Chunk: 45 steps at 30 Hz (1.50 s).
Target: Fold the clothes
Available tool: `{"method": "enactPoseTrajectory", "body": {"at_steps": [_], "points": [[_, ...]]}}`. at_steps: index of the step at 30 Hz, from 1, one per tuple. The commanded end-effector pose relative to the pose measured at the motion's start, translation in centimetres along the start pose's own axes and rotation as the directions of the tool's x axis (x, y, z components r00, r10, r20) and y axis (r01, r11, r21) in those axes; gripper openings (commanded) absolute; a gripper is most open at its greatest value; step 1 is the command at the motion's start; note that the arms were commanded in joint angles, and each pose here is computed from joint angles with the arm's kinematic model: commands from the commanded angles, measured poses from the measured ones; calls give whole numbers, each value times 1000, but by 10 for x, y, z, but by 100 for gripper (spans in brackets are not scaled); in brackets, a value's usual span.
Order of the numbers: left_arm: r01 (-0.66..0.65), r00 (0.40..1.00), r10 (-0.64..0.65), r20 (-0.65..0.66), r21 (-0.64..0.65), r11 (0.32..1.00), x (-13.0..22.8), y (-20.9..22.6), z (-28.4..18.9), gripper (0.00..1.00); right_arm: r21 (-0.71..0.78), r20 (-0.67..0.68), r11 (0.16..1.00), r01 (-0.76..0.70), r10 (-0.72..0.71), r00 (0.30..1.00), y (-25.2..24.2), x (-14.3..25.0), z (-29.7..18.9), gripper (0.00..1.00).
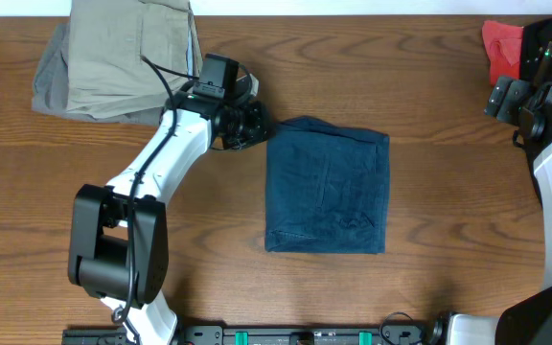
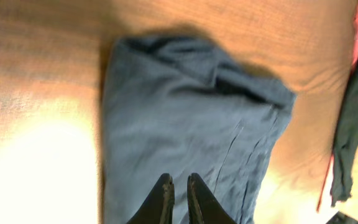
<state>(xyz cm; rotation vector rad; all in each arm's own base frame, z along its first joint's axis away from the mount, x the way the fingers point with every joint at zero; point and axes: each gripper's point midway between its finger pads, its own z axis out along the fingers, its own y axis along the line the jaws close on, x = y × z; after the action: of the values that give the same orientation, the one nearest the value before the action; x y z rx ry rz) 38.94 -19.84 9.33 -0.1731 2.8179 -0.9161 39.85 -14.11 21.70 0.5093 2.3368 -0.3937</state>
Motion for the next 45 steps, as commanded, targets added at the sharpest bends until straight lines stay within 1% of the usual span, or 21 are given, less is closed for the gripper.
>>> {"method": "enactPoseTrajectory", "body": {"at_steps": [1, 2, 5, 9, 11, 15, 20, 25, 33, 40, 45], "points": [[-13, 999, 10, -36, -76, 997, 10, 16, 1, 9, 16, -2, 1000, -10, 10, 1000, -4, 0, 2, 99], [1, 999, -6, -47, -108, 994, 14, 22, 0, 6, 16, -2, 1000, -10, 10, 1000, -4, 0, 2, 99], [26, 996, -42, -83, -179, 984, 26, 36, -3, 6, 16, -2, 1000, -10, 10, 1000, -4, 0, 2, 99], [22, 995, -45, -92, -243, 970, 30, 48, -15, 6, 16, -2, 1000, -10, 10, 1000, -4, 0, 2, 99], [45, 991, -75, -115, -239, 970, 36, 48, -25, 6, 16, -3, 1000, -10, 10, 1000, -4, 0, 2, 99], [14, 979, -62, -196, -239, 971, 59, 45, -32, 6, 16, -2, 1000, -10, 10, 1000, -4, 0, 2, 99], [-78, 950, -2, -311, -246, 966, 98, 39, -14, 6, 16, -2, 1000, -10, 10, 1000, -4, 0, 2, 99], [-164, 936, 81, -344, -220, 962, 122, 29, 13, 6, 16, -2, 1000, -10, 10, 1000, -4, 0, 2, 99], [-189, 906, 81, -415, -226, 956, 163, 44, 36, 6, 16, -2, 1000, -10, 10, 1000, -4, 0, 2, 99], [-220, 889, 100, -448, -226, 949, 179, 43, 40, 6, 16, -2, 1000, -10, 10, 1000, -4, 0, 2, 99], [-215, 885, 76, -460, -258, 942, 177, 40, 22, 6, 16, -2, 1000, -10, 10, 1000, -4, 0, 2, 99]]}}
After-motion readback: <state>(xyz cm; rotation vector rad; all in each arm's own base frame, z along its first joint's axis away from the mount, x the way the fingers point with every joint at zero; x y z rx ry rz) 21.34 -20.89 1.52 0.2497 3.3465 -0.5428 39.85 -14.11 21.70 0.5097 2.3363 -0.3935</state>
